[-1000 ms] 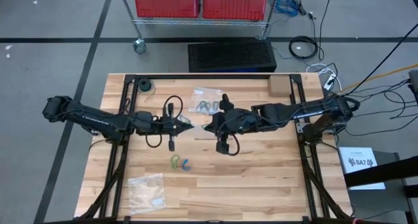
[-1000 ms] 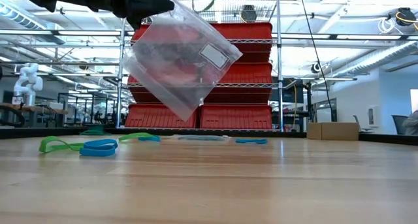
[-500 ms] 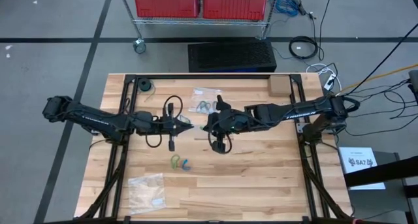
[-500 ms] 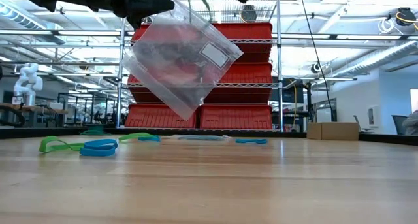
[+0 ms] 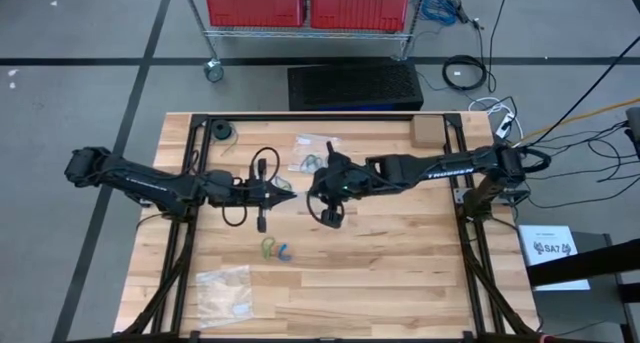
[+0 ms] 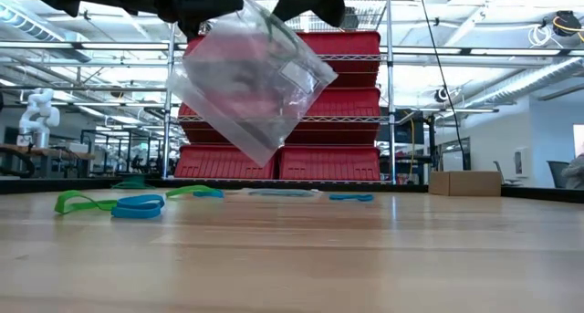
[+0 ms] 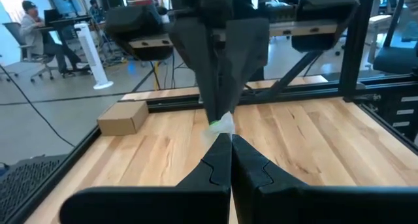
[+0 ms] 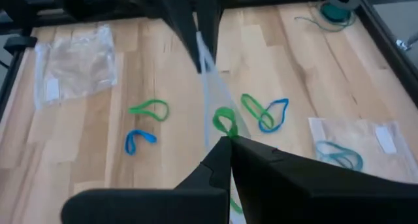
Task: Sort rubber bands
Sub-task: Put the right green rubber band into the bottom right zip bag, then put the top green rubber band into the bottom right zip bag
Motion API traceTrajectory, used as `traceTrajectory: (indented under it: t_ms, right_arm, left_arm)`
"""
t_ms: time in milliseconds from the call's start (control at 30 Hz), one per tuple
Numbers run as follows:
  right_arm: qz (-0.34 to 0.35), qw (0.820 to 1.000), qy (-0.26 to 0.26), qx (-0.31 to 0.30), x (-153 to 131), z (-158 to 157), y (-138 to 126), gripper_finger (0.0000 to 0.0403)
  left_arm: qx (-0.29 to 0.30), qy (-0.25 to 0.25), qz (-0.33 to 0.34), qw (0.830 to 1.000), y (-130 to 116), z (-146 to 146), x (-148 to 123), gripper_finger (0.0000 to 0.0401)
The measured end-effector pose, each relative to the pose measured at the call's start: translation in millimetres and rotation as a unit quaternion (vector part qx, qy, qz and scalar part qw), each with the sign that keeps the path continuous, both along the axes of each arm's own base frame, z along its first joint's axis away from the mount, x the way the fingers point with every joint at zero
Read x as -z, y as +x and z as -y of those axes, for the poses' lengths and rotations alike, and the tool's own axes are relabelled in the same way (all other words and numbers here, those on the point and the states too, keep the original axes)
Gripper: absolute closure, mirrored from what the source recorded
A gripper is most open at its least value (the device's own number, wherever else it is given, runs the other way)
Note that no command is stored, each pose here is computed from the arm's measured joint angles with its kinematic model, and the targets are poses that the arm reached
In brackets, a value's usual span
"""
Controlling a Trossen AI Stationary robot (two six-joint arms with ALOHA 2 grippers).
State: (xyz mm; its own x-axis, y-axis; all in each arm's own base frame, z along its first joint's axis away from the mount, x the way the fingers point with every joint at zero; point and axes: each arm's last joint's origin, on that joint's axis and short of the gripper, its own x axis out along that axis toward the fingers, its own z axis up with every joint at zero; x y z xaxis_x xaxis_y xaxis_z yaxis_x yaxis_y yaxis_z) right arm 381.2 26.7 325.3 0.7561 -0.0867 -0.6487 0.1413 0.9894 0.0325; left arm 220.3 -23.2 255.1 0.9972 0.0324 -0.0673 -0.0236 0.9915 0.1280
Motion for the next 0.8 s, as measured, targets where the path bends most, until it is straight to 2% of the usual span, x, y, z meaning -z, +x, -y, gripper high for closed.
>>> traceTrajectory:
  t_ms: [200, 333, 667, 800]
  right_arm:
    - [-0.003, 1.0, -0.004, -0.019, 4.4, -1.8, 3.8, 0.0401]
    - [0.001, 0.999, -0.022, -0.033, 5.2, -2.0, 6.0, 0.038]
    - [0.001, 0.999, -0.034, -0.042, 2.9, -2.8, 4.0, 0.0242]
    - [-0.009, 0.998, -0.035, -0.042, 2.7, -2.4, 1.2, 0.0208]
  left_arm:
    - [-0.001, 0.0, 0.001, 1.0, 0.1, 0.0, -0.2, 0.0401]
    - [-0.002, 0.0, 0.002, 1.0, 0.1, -0.1, -0.3, 0.0401]
    - [-0.031, 0.012, -0.004, 0.999, 0.2, -6.3, 0.5, 0.0401]
    - [-0.038, 0.012, -0.006, 0.999, 0.4, -9.3, 0.7, 0.0401]
